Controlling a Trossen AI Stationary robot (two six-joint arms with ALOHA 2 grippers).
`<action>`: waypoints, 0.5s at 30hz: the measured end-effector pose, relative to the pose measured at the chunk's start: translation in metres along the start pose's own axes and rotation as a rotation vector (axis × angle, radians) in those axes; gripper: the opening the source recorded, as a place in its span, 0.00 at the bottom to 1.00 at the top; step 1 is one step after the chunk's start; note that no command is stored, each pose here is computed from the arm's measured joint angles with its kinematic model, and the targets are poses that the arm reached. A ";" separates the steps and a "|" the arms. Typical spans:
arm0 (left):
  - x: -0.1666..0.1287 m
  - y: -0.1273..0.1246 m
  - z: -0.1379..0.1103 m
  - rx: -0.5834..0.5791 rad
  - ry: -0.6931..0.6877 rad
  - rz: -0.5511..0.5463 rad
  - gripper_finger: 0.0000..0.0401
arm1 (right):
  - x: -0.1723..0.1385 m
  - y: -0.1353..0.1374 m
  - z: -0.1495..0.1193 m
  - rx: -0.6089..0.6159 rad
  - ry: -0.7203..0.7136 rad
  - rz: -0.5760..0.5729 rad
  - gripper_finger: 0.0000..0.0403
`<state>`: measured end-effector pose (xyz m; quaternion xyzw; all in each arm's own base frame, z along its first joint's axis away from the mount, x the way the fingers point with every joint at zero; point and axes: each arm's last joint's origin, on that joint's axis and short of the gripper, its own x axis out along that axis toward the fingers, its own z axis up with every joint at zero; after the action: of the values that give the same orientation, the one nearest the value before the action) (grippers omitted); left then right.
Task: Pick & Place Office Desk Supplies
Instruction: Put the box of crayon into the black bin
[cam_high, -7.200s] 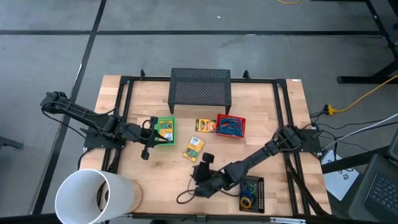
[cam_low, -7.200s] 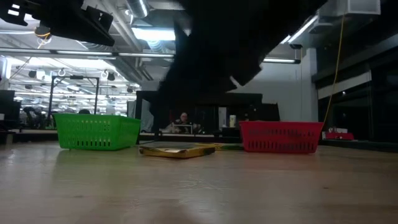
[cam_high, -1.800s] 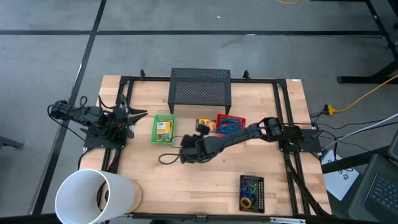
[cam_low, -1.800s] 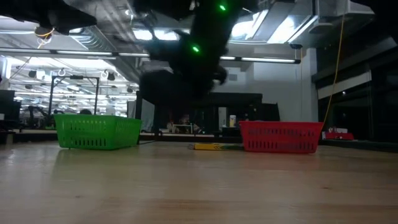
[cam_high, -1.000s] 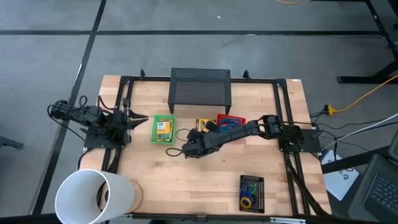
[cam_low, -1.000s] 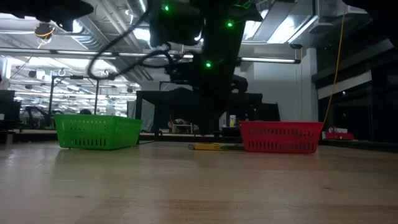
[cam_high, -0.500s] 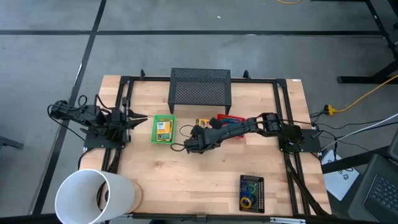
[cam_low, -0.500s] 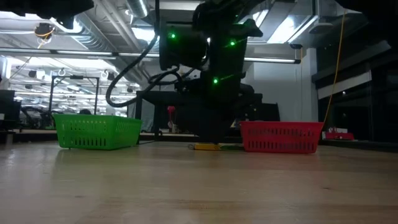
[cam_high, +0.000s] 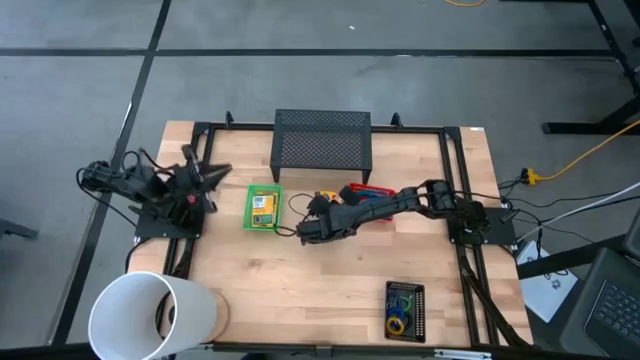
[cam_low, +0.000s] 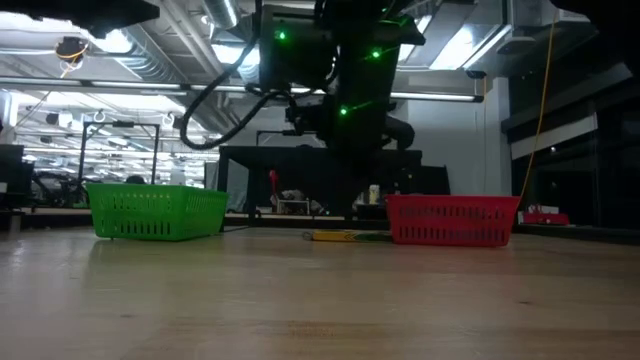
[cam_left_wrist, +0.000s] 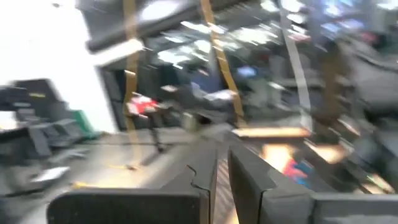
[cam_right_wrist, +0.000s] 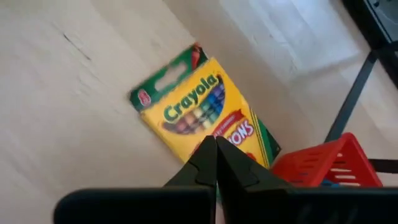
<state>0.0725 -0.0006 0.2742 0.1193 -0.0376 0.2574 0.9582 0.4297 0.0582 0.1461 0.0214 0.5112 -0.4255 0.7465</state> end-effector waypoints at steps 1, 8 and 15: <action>0.000 0.002 0.004 -0.004 -0.020 0.045 0.09 | 0.001 -0.001 0.001 0.004 0.007 0.001 0.00; -0.001 0.010 0.021 -0.075 -0.151 0.104 0.09 | 0.007 -0.005 0.006 0.038 0.063 0.047 0.00; 0.005 -0.005 0.023 -0.001 -0.196 -0.165 0.09 | 0.006 -0.008 0.009 0.064 0.071 0.058 0.00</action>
<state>0.0786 -0.0078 0.2961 0.1464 -0.1214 0.1647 0.9678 0.4319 0.0455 0.1485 0.0752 0.5228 -0.4189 0.7387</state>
